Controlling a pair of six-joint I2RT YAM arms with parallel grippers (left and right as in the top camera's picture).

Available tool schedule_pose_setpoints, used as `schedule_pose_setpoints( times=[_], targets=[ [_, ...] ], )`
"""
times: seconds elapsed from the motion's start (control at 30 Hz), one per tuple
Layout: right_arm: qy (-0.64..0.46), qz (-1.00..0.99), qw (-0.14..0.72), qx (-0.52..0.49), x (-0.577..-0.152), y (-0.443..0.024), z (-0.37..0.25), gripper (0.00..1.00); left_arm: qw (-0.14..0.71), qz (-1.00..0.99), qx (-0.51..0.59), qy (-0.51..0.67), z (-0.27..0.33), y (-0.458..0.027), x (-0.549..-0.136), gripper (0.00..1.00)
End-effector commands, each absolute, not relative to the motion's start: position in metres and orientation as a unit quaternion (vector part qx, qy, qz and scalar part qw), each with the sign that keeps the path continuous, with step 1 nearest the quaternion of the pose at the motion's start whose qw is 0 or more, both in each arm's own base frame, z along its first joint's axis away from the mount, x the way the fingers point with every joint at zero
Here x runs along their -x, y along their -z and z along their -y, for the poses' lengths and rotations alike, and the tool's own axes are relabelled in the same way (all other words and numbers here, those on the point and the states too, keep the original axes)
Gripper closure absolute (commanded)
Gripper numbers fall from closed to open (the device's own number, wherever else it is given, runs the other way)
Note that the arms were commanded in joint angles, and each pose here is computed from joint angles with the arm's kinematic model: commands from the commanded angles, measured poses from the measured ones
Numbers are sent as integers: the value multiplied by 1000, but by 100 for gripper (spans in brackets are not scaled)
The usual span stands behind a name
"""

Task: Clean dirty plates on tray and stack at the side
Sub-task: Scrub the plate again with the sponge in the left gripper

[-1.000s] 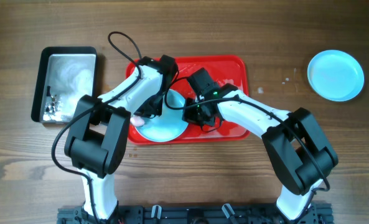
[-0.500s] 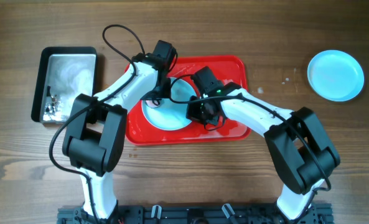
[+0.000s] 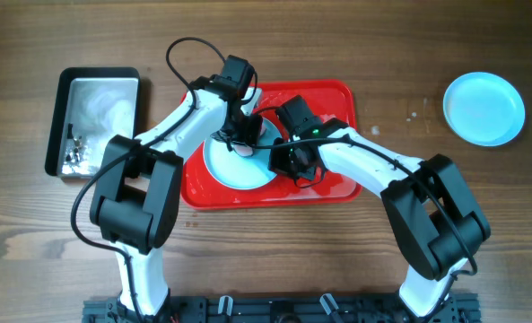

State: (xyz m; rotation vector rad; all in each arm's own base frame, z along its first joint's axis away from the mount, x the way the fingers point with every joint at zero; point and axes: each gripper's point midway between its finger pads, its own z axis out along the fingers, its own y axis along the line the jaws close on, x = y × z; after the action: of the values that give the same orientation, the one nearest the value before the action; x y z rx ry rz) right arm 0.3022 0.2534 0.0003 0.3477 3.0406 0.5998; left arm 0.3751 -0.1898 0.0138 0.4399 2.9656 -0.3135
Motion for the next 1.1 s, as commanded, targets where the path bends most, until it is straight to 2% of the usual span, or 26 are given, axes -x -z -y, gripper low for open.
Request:
schedule_pose_setpoints(
  times=[0.0,0.13,0.27,0.5,0.67,0.9,1.07],
  targets=[
    [-177,-981,-3,-79,-288,12,-252,96,103,-978,-179,20,167,-10,-391,96],
    [-178,-981,-2,-79,-288,12,-252,96,127,-968,-216,-18,155,-13,-405,96],
    [-178,-981,-1,-79,-288,12,-252,96,111,-966,-225,-62,128,-5,-405,96],
    [-180,-981,-2,-78,-288,12,-253,96,58,-974,-143,-163,78,0,-377,96],
    [-181,-980,-1,-78,-289,12,-253,96,5,-975,-112,-193,63,-2,-349,96],
    [-181,-980,-1,-78,-289,12,-253,96,-84,-982,-123,-120,94,1,-302,96],
    [-183,-980,-1,-77,-289,12,-254,96,-155,-979,-130,-13,122,-2,-269,96]
  ],
)
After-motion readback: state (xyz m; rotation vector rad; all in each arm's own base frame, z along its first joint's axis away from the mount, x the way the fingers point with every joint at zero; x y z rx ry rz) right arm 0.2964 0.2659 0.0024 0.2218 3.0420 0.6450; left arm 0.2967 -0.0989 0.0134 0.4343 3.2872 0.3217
